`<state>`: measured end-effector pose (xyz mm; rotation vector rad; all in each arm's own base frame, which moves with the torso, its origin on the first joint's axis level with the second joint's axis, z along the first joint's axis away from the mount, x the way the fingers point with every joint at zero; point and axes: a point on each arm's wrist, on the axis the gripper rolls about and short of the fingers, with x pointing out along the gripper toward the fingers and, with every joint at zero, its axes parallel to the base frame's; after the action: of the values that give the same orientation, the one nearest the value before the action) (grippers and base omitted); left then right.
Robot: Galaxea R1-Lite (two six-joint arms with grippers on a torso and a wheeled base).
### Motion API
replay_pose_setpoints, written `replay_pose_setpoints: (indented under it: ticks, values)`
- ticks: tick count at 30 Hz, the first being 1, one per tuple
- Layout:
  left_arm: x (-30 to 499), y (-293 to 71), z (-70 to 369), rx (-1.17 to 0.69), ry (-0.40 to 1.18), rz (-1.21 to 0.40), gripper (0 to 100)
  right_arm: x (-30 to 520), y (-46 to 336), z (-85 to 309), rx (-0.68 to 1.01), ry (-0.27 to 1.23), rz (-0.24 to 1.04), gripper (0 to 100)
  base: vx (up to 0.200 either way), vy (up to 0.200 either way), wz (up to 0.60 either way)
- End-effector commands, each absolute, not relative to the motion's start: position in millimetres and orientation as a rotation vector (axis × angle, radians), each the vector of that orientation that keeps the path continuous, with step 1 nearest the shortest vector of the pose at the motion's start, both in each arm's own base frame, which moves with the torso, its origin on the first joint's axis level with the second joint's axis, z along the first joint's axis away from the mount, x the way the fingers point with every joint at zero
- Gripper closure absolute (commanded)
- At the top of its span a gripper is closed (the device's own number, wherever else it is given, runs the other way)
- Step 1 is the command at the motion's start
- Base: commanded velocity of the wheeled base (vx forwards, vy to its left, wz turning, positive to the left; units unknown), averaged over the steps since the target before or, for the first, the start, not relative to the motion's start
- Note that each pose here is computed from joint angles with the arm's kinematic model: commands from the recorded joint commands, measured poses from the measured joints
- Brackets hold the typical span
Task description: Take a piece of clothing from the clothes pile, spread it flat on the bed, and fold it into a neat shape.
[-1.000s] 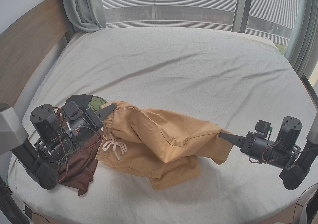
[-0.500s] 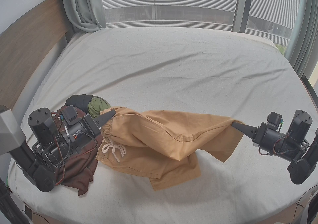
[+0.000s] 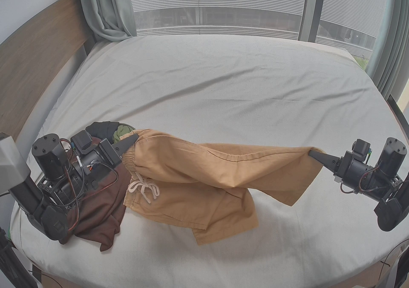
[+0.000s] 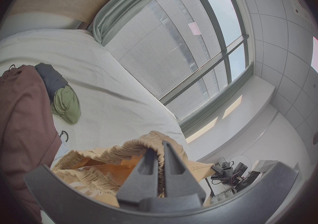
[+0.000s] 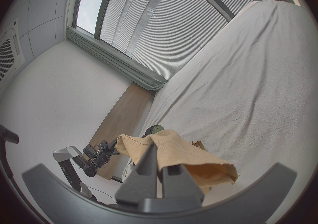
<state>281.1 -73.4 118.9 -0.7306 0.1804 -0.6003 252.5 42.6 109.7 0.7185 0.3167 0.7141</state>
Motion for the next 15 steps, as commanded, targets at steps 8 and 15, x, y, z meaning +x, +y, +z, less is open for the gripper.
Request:
replay_pose_setpoints:
  ticks: [8,15]
  values:
    - [284.1,-73.3,121.8,-0.732,0.163,-0.599,100,257.6,32.4,110.3,0.721,0.296,0.685,100,0.000,0.000,0.00]
    - [284.7,-72.9,122.4,-0.733,0.159,-0.597,100,259.4,24.6,111.0,0.721,0.290,0.681,100,0.000,0.000,0.00]
